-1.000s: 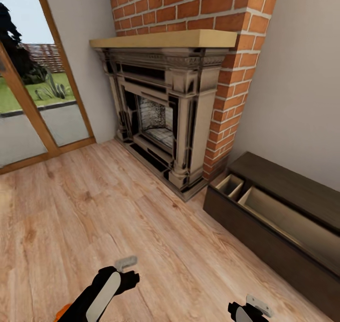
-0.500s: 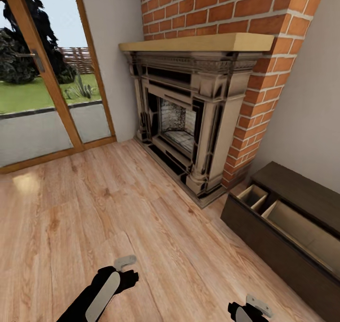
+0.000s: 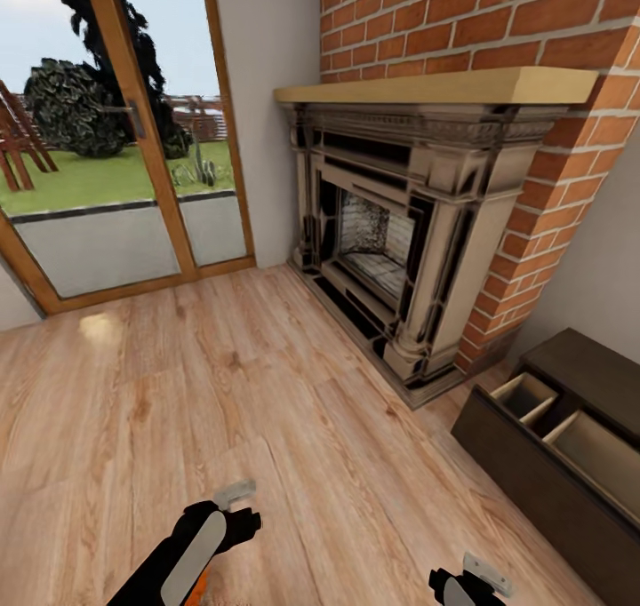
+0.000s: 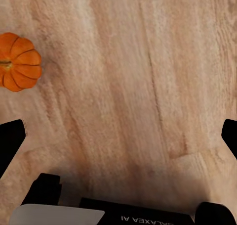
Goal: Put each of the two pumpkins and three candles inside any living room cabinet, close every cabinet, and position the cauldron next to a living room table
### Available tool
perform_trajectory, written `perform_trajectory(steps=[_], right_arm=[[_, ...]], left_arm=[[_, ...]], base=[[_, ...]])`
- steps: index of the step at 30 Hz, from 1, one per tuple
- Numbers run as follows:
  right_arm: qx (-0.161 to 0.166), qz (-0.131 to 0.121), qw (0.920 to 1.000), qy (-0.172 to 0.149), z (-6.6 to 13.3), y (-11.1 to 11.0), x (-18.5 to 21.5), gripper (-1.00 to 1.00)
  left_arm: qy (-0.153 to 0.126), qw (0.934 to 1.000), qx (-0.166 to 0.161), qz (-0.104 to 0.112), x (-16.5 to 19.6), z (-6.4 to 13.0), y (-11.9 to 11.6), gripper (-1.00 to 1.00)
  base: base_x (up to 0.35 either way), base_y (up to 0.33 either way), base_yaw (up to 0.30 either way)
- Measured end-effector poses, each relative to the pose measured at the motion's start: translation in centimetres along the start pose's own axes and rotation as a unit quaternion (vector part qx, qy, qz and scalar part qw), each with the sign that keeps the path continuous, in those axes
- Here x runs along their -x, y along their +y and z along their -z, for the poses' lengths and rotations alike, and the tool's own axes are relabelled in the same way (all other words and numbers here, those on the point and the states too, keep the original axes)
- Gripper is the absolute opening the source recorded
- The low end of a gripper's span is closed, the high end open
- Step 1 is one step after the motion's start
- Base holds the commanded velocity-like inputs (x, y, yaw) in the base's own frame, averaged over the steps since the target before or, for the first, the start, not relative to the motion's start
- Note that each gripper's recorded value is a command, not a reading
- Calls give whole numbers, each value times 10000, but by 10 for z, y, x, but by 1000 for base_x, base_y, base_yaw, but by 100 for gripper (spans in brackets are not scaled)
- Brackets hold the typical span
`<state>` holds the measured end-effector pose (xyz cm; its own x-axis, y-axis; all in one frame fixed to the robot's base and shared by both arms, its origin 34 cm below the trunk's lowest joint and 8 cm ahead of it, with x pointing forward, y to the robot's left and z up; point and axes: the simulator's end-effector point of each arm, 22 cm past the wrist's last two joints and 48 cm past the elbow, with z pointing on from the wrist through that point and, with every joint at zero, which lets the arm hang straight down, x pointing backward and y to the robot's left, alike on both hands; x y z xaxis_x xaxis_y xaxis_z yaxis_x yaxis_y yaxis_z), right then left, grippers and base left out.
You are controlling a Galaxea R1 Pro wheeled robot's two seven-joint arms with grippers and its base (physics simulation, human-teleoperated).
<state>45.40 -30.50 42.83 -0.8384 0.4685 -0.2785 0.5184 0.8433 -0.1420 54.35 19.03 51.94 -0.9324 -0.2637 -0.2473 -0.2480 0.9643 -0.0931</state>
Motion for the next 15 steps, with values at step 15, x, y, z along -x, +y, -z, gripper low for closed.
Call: perform_trajectory(steps=[15], right_arm=[[33, -18, 10000, -60, 4, 2, 5, 100]], left_arm=[[-69, 10000, -19, -2, 5, 5, -1, 100]], base=[[0, 0, 263]])
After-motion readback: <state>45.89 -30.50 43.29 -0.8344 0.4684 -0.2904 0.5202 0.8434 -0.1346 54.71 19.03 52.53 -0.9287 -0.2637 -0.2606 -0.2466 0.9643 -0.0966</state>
